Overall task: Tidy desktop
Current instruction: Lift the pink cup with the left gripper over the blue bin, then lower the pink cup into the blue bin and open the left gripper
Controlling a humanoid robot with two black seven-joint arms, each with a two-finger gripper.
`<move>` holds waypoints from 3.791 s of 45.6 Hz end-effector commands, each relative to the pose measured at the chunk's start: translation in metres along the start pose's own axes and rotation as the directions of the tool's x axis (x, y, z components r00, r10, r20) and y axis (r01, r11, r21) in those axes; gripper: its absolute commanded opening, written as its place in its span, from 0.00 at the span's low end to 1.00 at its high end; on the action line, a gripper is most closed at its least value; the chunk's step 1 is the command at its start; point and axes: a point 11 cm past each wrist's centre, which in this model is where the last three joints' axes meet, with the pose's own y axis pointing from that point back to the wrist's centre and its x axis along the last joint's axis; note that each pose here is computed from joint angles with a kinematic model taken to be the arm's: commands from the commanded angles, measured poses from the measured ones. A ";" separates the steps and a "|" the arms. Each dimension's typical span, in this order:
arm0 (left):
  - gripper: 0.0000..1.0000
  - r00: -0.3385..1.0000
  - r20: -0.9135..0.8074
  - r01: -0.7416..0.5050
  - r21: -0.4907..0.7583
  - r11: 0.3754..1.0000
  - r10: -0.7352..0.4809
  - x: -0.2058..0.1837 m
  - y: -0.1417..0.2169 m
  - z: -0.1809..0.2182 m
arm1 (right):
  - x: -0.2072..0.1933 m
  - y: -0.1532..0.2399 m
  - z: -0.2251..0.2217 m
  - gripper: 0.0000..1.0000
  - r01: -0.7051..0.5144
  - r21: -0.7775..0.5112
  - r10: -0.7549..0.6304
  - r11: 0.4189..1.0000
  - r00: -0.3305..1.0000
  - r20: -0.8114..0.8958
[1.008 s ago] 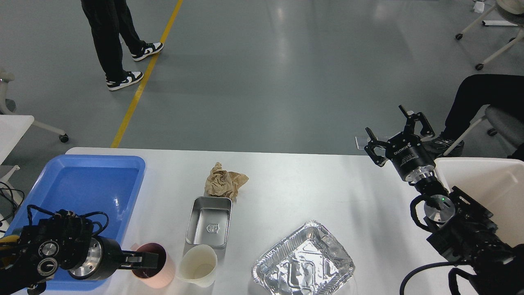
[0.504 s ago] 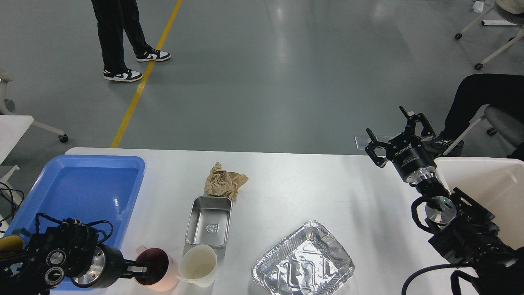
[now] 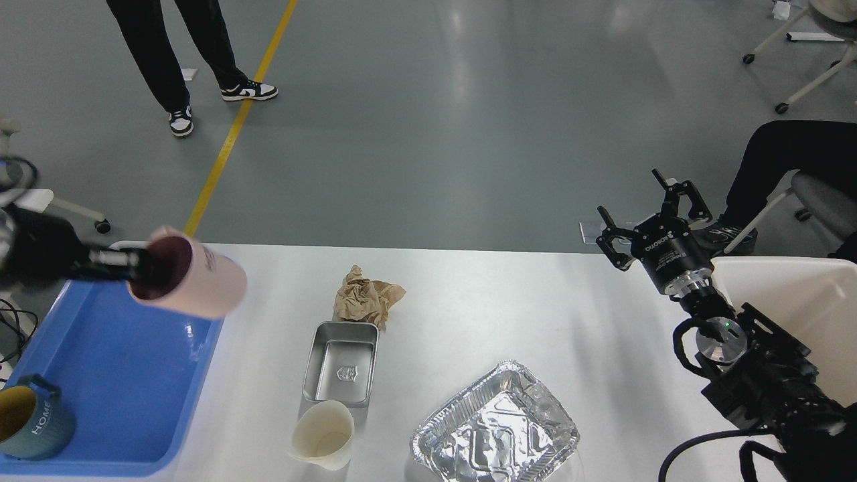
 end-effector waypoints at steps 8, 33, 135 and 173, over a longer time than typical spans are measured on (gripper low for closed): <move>0.00 0.973 -0.027 -0.231 -0.042 0.972 0.230 0.052 0.086 0.013 | -0.009 -0.008 0.005 1.00 0.019 -0.011 -0.019 1.000 1.000 0.001; 0.00 0.946 -0.322 0.137 0.268 0.954 -0.045 -0.028 -0.041 -0.145 | -0.017 -0.010 0.005 1.00 0.042 -0.017 -0.042 0.999 0.999 -0.004; 0.06 0.932 -0.348 0.197 0.250 0.948 -0.101 -0.145 -0.137 -0.188 | -0.006 0.010 0.019 1.00 0.021 -0.040 -0.021 0.999 1.000 0.014; 0.96 0.945 -0.323 -0.060 -0.009 0.998 0.054 -0.003 -0.075 -0.122 | -0.014 0.004 0.018 1.00 0.045 -0.036 -0.044 0.998 0.999 0.017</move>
